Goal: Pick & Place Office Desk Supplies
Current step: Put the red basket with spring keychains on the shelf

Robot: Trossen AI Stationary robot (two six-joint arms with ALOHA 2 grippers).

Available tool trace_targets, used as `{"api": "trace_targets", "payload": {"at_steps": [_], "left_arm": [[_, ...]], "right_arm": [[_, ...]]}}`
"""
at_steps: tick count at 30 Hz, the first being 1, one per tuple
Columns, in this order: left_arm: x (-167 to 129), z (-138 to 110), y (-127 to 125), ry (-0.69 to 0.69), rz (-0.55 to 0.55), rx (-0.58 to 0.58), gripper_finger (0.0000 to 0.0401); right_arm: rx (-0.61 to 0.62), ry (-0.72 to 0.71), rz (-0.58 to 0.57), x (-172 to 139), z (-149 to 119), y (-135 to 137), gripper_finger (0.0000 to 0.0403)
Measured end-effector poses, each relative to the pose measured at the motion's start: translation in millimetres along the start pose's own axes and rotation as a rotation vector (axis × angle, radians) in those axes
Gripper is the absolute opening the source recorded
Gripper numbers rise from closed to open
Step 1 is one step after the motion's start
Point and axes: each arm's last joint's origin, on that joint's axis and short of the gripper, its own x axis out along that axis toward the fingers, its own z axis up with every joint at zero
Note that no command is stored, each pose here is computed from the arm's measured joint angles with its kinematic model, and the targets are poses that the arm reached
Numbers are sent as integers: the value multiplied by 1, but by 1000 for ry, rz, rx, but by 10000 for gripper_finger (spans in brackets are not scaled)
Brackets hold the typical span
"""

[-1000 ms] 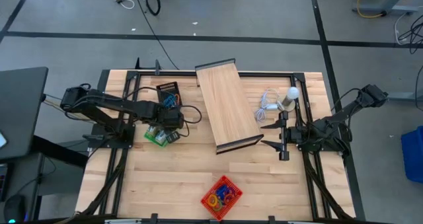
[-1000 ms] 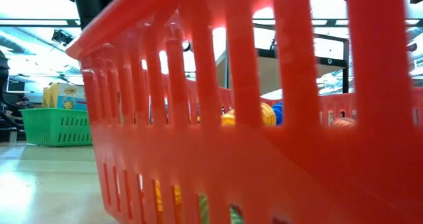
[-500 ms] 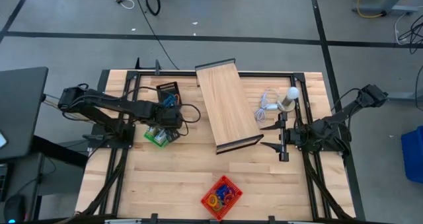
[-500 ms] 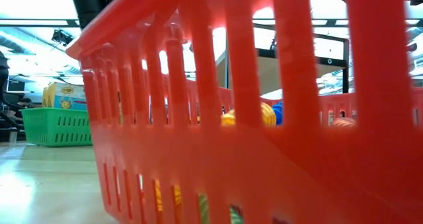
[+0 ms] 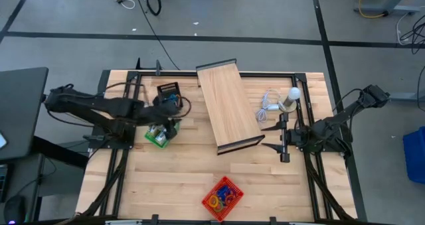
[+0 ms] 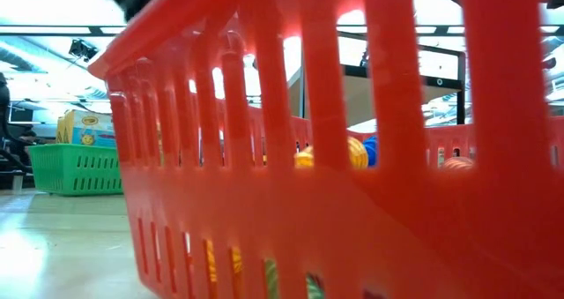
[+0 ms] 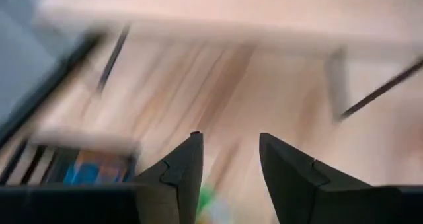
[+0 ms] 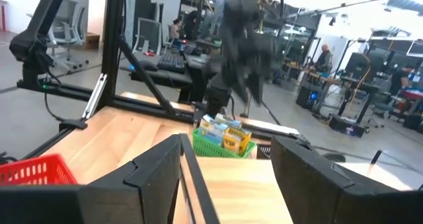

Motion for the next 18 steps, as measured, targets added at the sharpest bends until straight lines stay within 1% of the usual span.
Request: {"api": "trace_targets", "payload": {"at_steps": [2,4,6,8,10,11,15,18], "left_arm": [[-13,10,-11,-144,-92,49,152],[-26,18,-26,-288,-182,123,149],[-39,23,-40,-405,-272,217,147],[-50,26,-53,-503,-358,290,146],[-55,24,-61,-537,-395,349,146],[-55,23,-64,-537,-402,361,146],[-51,20,-69,-515,-389,376,146],[-46,18,-73,-504,-380,413,146]], "right_arm": [[12,16,4,0,-2,1,242],[22,41,10,2,-5,3,242],[27,74,24,6,-10,7,242],[37,97,69,10,-15,12,242],[54,126,113,16,-17,17,242],[63,139,123,19,-17,20,242],[86,205,191,37,-12,34,242],[52,286,246,54,-5,51,242]]}}
